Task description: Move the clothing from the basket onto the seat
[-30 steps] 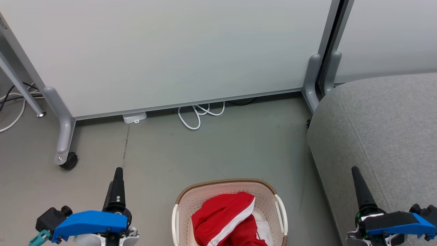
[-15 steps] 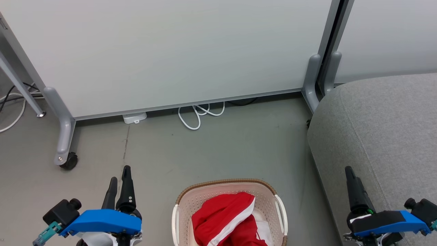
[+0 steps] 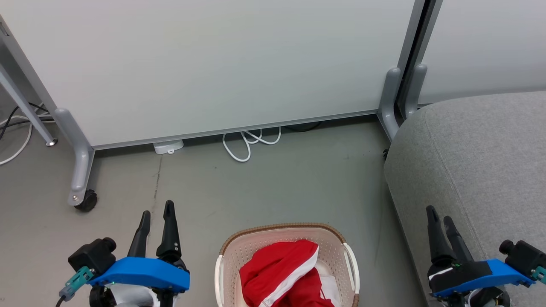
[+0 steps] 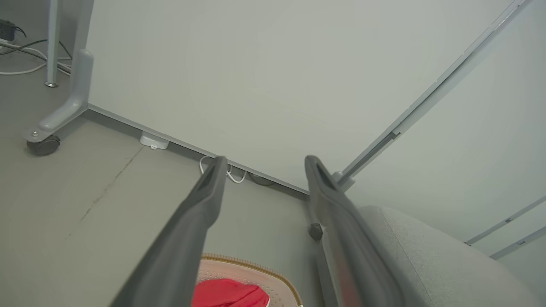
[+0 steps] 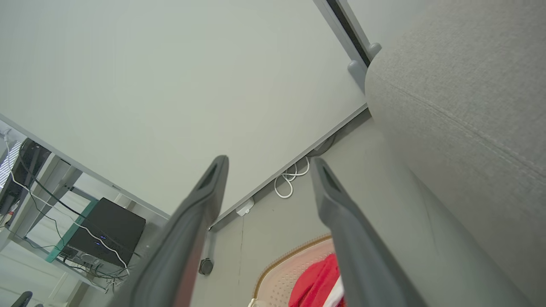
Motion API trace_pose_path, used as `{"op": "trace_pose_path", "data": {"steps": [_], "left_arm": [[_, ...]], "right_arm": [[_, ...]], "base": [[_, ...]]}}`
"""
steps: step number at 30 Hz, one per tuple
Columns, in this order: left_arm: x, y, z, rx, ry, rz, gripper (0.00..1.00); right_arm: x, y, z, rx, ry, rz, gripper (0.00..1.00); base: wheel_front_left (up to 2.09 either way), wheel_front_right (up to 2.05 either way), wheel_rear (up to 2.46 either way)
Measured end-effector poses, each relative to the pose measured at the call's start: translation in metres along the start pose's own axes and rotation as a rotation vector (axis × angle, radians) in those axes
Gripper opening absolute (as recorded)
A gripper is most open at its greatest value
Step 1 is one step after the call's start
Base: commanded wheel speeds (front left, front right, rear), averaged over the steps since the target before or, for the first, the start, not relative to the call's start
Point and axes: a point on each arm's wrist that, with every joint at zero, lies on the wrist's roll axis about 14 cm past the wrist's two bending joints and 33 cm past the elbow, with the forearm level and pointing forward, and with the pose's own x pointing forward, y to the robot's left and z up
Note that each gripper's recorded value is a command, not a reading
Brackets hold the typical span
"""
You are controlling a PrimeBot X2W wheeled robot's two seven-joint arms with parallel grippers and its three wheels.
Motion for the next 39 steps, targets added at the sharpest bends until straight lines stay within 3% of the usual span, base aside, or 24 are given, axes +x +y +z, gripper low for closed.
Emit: {"op": "trace_pose_path", "data": {"steps": [18,39], "left_arm": [[-0.002,-0.01,-0.005,0.204,-0.003,-0.059,1.0],[0.0,-0.018,-0.009,0.351,-0.015,-0.101,1.0]], "right_arm": [[0.0,0.009,0.003,-0.221,-0.006,0.042,1.0],[-0.001,0.012,0.005,-0.41,-0.013,0.065,1.0]], "base": [[0.0,0.0,0.0],[0.0,0.0,0.0]]}}
